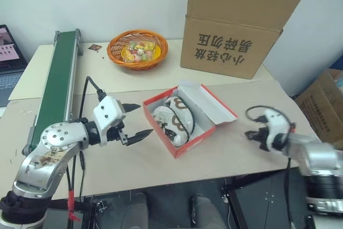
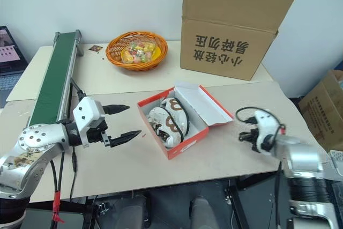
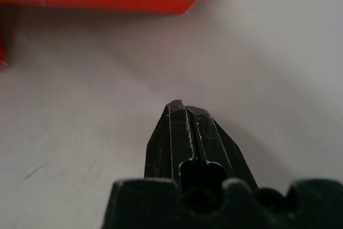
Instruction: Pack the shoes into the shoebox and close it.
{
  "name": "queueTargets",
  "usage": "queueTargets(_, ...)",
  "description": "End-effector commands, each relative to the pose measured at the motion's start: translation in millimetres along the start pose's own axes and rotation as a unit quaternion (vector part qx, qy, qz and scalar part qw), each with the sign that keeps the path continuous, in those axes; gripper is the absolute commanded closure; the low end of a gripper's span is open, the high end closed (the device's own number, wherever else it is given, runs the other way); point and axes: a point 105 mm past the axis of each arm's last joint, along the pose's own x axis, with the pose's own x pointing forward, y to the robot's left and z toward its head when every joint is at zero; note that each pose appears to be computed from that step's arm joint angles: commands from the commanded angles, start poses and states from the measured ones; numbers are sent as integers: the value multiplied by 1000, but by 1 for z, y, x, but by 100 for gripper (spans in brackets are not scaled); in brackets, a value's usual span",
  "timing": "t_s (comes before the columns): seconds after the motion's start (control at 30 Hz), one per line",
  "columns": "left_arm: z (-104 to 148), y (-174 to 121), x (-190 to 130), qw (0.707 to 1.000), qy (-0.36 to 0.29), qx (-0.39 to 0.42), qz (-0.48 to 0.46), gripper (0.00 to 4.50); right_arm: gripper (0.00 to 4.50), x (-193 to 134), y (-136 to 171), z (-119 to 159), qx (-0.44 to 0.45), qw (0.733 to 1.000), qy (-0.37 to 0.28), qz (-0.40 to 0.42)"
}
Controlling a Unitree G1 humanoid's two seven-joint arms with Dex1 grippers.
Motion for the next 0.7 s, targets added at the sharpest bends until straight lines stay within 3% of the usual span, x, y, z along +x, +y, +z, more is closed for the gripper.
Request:
queueTargets(0.03,7,2,-3,1000,-8,20,5,0,444,19,-1,5,51,998,-34,0)
queueTargets(0.2,6,2,-7,1000,-4,19,12,0,444,35,8,22,202,973,-107,39)
queueTargets(0.4,7,4,-9,1000,-3,21,16,0,444,46,27,30,335,927,-131,108)
queueTargets(0.57,8,4,-10,1000,-2,23,15,0,444,42,38,57,417,871,-189,179)
queueTargets(0.63,8,3,-9,1000,-2,22,13,0,444,36,35,72,465,831,-225,204)
queueTargets(0.7,7,1,-9,1000,-1,22,10,0,444,29,39,85,478,808,-254,232)
